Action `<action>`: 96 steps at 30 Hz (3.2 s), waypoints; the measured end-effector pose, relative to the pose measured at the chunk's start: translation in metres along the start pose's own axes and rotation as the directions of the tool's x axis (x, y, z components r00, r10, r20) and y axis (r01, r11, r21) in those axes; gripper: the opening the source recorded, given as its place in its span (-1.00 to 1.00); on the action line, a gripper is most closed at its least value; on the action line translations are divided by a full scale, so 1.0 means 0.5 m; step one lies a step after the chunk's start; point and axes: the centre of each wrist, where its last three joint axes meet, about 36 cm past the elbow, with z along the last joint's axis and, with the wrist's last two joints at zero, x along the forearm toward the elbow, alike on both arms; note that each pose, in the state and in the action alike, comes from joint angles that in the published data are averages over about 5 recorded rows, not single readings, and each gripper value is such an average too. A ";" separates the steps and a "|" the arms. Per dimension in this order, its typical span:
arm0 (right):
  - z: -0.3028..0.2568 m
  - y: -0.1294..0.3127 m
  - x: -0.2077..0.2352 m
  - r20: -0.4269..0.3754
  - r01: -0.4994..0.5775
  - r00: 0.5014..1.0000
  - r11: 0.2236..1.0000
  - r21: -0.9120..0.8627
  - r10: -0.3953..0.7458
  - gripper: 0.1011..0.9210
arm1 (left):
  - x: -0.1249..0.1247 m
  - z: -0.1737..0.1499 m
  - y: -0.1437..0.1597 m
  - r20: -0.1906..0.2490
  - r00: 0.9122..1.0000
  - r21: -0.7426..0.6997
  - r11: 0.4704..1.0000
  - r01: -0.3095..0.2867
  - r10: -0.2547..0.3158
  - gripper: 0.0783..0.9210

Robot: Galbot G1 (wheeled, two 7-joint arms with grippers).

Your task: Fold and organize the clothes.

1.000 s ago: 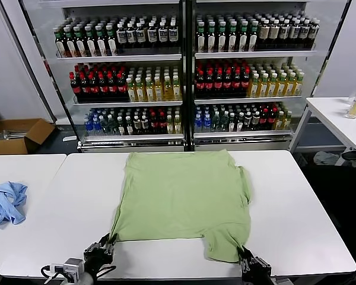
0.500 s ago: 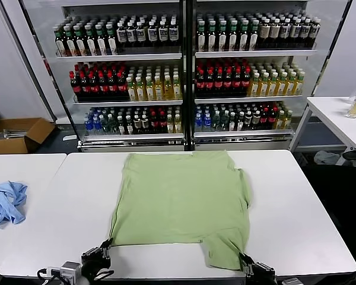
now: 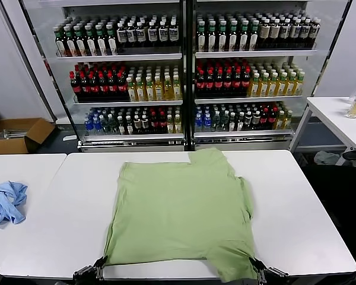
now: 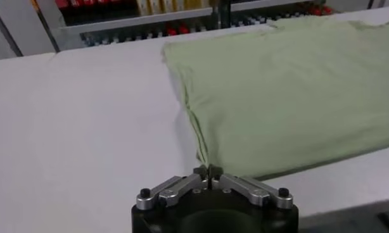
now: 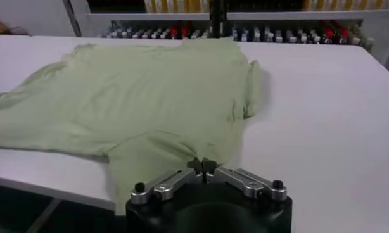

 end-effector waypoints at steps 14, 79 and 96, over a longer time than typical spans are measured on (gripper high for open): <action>-0.072 -0.032 -0.076 0.108 -0.038 0.993 0.999 -0.001 0.038 -0.99 | -0.014 -0.089 0.034 0.142 0.989 0.071 0.997 -0.042 0.032 -0.99; -0.057 -0.073 -0.316 0.070 -0.142 0.987 0.990 -0.025 0.144 0.75 | -0.301 -0.142 0.132 0.217 0.976 0.182 0.983 -0.030 -0.010 0.71; -0.026 -0.041 -0.317 0.023 -0.150 0.988 0.986 -0.073 0.152 0.26 | -0.295 -0.120 0.121 0.115 0.993 0.180 0.984 -0.015 -0.006 0.51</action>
